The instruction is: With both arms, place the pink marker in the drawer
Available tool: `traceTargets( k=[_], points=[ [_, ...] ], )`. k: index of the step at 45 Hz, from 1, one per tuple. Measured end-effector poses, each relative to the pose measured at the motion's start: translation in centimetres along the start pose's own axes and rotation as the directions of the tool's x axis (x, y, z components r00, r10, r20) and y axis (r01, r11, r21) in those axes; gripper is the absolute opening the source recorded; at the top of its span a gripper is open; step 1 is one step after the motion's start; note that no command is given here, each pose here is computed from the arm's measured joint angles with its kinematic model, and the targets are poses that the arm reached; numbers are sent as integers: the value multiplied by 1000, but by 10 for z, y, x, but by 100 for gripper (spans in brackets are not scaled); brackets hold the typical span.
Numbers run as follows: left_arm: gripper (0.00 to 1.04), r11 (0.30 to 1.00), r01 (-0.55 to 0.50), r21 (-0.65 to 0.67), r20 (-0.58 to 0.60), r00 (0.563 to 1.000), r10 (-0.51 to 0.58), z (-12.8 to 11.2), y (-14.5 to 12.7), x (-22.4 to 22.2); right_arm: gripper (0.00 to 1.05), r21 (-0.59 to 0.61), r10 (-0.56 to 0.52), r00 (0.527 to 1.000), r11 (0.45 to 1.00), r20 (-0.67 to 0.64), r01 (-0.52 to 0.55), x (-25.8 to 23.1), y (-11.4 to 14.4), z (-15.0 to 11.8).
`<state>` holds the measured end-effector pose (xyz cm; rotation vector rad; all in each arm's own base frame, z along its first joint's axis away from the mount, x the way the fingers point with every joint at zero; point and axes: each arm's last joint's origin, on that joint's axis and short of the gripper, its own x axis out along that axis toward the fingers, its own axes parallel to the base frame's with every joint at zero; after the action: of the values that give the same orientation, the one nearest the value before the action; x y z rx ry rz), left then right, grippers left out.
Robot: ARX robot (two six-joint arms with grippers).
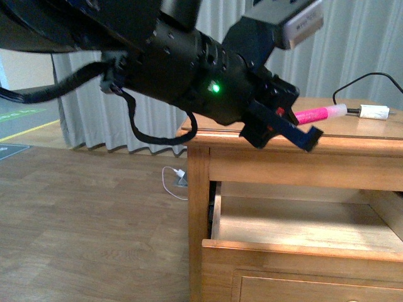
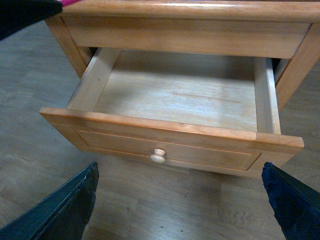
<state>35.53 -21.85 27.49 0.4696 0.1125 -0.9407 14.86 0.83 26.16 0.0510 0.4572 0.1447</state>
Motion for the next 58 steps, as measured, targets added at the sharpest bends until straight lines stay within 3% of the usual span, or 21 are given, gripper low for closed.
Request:
traceTargets(
  k=[16, 36, 48, 58],
  points=[
    [15, 1000, 4, 5, -142, 990, -4, -45, -34, 54, 96, 0, 0, 1000, 1000, 0, 0, 0, 0, 0],
    [15, 1000, -23, -12, -203, 979, 21, -70, -42, 87, 96, 0, 0, 1000, 1000, 0, 0, 0, 0, 0],
    [66, 996, -62, -71, -169, 984, 49, -65, -40, 82, 96, 0, 0, 1000, 1000, 0, 0, 0, 0, 0],
    [99, 961, -224, -164, -137, 970, 203, -42, -14, 29, 96, 0, 0, 1000, 1000, 0, 0, 0, 0, 0]
  ],
)
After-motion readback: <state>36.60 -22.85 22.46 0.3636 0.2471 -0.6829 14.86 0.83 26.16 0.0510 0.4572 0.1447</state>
